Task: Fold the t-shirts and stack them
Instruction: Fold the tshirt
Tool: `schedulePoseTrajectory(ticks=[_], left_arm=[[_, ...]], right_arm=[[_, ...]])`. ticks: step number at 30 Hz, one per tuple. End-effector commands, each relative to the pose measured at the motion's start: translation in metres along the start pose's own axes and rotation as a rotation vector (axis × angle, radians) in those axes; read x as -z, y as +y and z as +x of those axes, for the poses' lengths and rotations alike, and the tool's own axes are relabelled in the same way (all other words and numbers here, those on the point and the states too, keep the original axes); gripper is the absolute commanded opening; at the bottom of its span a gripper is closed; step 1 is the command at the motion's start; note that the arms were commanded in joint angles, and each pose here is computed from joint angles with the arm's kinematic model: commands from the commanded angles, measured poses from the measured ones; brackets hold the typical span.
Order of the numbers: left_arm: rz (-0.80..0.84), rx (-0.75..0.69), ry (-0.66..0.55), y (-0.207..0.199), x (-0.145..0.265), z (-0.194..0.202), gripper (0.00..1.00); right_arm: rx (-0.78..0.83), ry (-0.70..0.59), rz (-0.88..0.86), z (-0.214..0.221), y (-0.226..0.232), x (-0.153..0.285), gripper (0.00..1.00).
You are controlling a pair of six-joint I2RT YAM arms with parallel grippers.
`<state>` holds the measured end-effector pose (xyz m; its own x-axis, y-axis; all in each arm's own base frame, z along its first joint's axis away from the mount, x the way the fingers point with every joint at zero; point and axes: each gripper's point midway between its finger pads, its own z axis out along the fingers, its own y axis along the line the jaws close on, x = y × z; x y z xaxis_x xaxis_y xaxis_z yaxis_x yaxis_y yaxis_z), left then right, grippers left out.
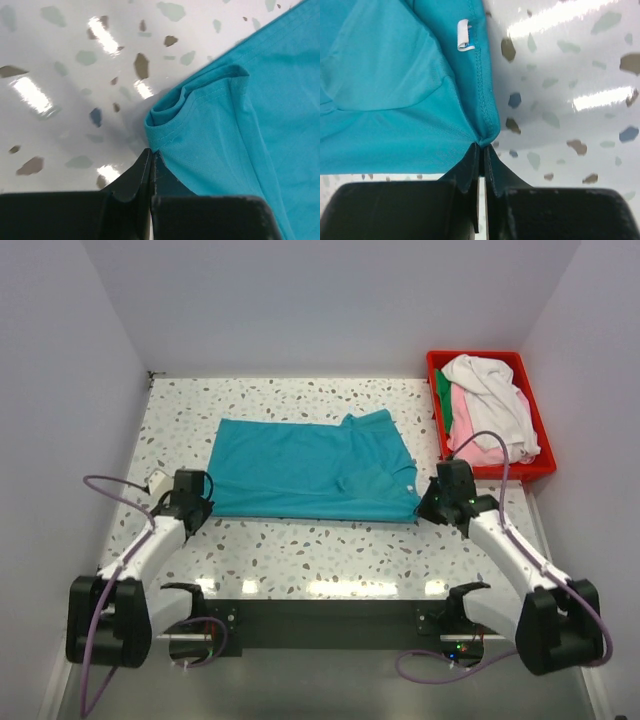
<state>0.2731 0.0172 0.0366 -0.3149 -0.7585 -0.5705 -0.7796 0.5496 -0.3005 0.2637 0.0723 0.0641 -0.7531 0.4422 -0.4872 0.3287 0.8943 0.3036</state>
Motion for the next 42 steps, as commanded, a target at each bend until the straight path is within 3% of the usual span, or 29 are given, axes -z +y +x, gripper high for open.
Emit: schedulePoseTrajectory(ticks=[1, 3, 4, 5, 8, 11, 13, 14, 15, 17, 18, 19, 24, 31, 42], left_arm=[[-0.08, 0.06, -0.051, 0.039, 0.016, -0.002, 0.0], [-0.049, 0.089, -0.079, 0.043, 0.028, -0.007, 0.07], [-0.033, 0.091, -0.08, 0.044, 0.031, -0.006, 0.15], [-0.011, 0.098, -0.079, 0.042, 0.035, -0.006, 0.38], [0.062, 0.1, -0.077, 0.032, 0.049, -0.012, 0.67], [0.145, 0.073, -0.152, 0.005, 0.069, -0.044, 0.74], [0.233, 0.019, -0.217, -0.031, 0.079, -0.073, 0.75], [0.253, 0.003, -0.236, -0.038, 0.087, -0.082, 0.75], [0.266, -0.012, -0.245, -0.055, 0.081, -0.09, 0.75], [0.353, -0.072, -0.3, -0.097, 0.089, -0.117, 0.73], [0.317, -0.127, -0.261, -0.107, 0.067, -0.111, 0.72], [0.339, -0.16, -0.286, -0.128, 0.071, -0.127, 0.71], [0.32, -0.392, -0.23, -0.193, 0.01, -0.133, 0.65], [0.267, -0.571, -0.089, -0.221, -0.067, -0.097, 0.57], [0.232, -0.533, -0.045, -0.241, -0.116, -0.073, 0.53]], right_arm=[[-0.011, 0.078, -0.026, 0.034, -0.011, 0.026, 0.0], [-0.021, 0.085, -0.068, 0.045, -0.012, 0.042, 0.0], [-0.024, 0.08, -0.072, 0.047, -0.013, 0.047, 0.17], [-0.023, 0.072, -0.074, 0.047, -0.014, 0.051, 0.29], [-0.023, 0.054, -0.119, 0.045, -0.008, 0.062, 0.68], [-0.002, -0.011, -0.121, 0.021, 0.001, 0.066, 0.81], [0.055, -0.105, -0.143, -0.026, 0.025, 0.074, 0.8], [0.075, -0.071, -0.119, -0.022, 0.022, 0.065, 0.8], [0.088, -0.136, -0.16, -0.051, 0.043, 0.071, 0.79], [0.128, -0.147, -0.182, -0.082, 0.067, 0.06, 0.77], [0.141, -0.186, -0.213, -0.099, 0.082, 0.057, 0.75], [0.17, -0.195, -0.239, -0.108, 0.093, 0.053, 0.74], [0.234, -0.214, -0.187, -0.161, 0.121, -0.006, 0.7], [0.307, -0.2, -0.167, -0.19, 0.143, -0.074, 0.63], [0.352, -0.212, -0.109, -0.217, 0.152, -0.124, 0.62]])
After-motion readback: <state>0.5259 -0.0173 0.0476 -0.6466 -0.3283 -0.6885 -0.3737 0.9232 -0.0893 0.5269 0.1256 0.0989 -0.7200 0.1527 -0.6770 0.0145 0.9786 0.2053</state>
